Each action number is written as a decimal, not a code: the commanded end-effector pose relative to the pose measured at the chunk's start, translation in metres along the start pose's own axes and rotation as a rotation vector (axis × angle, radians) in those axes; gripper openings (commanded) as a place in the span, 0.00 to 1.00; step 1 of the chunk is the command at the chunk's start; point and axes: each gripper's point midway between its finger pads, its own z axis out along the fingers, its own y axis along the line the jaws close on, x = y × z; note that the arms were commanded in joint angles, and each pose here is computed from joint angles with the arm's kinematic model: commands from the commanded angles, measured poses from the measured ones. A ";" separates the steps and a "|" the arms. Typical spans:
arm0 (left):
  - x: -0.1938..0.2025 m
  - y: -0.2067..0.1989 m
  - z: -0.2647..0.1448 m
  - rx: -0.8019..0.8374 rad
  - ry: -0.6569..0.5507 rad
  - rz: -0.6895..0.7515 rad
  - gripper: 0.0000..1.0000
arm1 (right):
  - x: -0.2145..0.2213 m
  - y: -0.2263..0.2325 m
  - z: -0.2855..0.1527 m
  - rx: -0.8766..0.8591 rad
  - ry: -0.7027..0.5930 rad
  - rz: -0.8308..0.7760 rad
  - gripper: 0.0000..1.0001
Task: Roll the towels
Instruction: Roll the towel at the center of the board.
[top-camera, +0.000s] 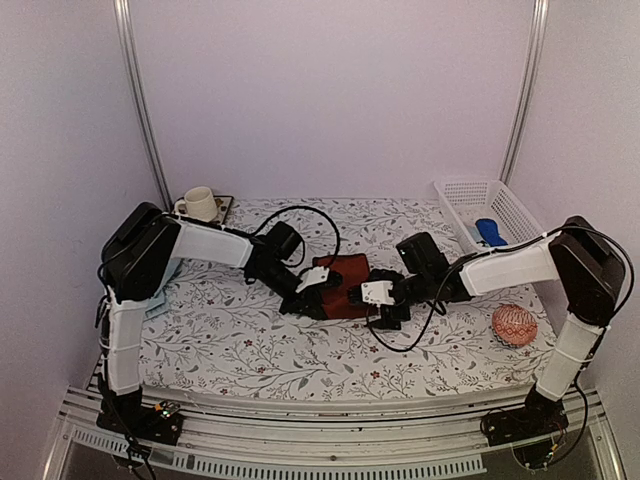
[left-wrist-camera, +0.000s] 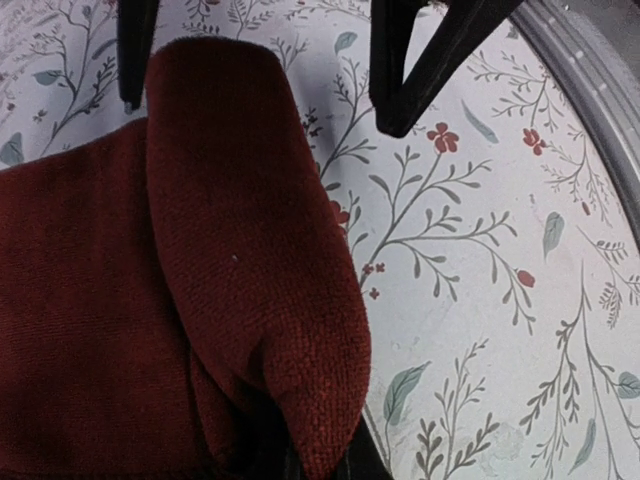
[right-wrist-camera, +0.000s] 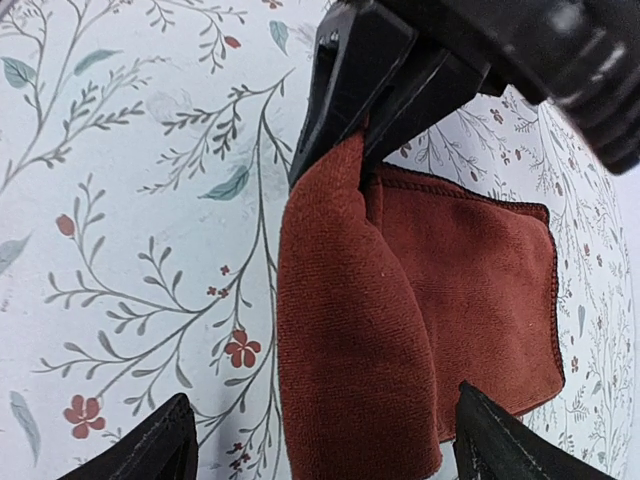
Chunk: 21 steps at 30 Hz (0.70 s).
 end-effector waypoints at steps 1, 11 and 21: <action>0.011 -0.015 0.004 0.104 0.008 -0.112 0.00 | -0.003 -0.016 0.013 0.063 0.006 -0.089 0.89; 0.011 -0.017 0.005 0.145 -0.016 -0.154 0.00 | -0.001 -0.019 0.029 0.125 0.049 -0.101 0.81; 0.018 -0.012 0.006 0.169 -0.029 -0.216 0.00 | -0.015 0.001 0.015 0.109 -0.042 -0.177 0.81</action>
